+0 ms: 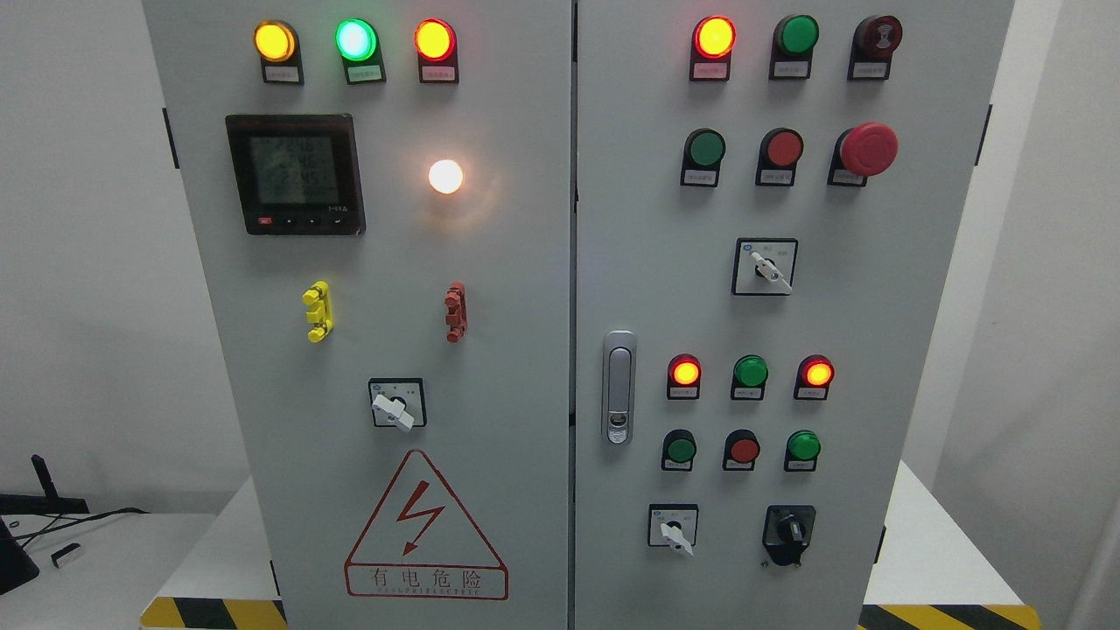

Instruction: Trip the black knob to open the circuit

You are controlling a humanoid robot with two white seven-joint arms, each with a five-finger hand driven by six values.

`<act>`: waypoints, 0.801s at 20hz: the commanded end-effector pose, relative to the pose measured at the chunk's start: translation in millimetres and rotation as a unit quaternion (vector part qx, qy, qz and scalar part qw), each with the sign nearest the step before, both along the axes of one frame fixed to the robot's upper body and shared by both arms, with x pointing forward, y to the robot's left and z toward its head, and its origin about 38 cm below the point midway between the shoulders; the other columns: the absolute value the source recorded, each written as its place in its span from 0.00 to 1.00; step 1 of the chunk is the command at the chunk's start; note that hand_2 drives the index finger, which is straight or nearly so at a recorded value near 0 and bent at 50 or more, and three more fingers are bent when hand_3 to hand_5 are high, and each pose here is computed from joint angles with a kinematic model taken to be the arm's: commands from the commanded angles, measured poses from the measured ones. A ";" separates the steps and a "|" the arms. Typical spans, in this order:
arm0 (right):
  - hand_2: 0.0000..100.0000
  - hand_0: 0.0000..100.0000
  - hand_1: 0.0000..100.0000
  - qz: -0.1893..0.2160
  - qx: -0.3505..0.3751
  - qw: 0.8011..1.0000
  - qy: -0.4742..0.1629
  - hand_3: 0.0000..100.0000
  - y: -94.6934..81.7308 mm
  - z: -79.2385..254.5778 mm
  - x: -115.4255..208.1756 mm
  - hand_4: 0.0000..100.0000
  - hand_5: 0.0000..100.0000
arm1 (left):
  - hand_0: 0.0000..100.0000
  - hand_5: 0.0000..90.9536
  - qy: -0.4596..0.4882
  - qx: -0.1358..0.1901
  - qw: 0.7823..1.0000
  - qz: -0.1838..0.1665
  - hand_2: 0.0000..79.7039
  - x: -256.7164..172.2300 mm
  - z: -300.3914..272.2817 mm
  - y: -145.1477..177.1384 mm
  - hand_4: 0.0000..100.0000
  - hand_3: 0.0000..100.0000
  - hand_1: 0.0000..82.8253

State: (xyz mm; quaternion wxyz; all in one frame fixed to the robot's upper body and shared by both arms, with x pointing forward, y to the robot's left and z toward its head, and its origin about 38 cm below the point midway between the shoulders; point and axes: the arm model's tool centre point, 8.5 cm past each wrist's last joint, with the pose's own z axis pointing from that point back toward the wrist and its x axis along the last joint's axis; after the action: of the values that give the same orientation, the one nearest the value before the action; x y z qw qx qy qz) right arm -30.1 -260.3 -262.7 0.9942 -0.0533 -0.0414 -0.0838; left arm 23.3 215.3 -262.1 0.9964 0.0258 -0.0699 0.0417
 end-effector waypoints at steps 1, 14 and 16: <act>0.00 0.28 0.38 0.008 -0.014 0.999 -0.040 0.00 -8.7 4.2 6.1 0.00 0.00 | 0.12 0.00 0.001 -0.001 1.000 -0.015 0.00 -0.2 0.0 -0.4 0.00 0.00 0.47; 0.00 0.31 0.46 0.073 -0.028 0.979 -0.189 0.02 2.6 33.1 -2.8 0.07 0.00 | 0.12 0.00 0.001 -0.001 1.000 -0.015 0.00 -0.2 0.0 -0.4 0.00 0.00 0.47; 0.00 0.25 0.58 0.075 -0.040 0.972 -0.220 0.08 -1.4 43.8 -1.6 0.15 0.03 | 0.12 0.00 0.000 -0.001 1.000 -0.015 0.00 0.3 0.0 -1.3 0.00 0.00 0.47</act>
State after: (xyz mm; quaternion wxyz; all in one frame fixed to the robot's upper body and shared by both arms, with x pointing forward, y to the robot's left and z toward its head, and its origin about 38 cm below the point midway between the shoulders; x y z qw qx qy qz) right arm -62.6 -264.7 -242.5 0.9836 -0.0674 -0.1622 -0.0411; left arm 23.2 215.3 -262.1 0.9964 0.0257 -0.0698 0.0416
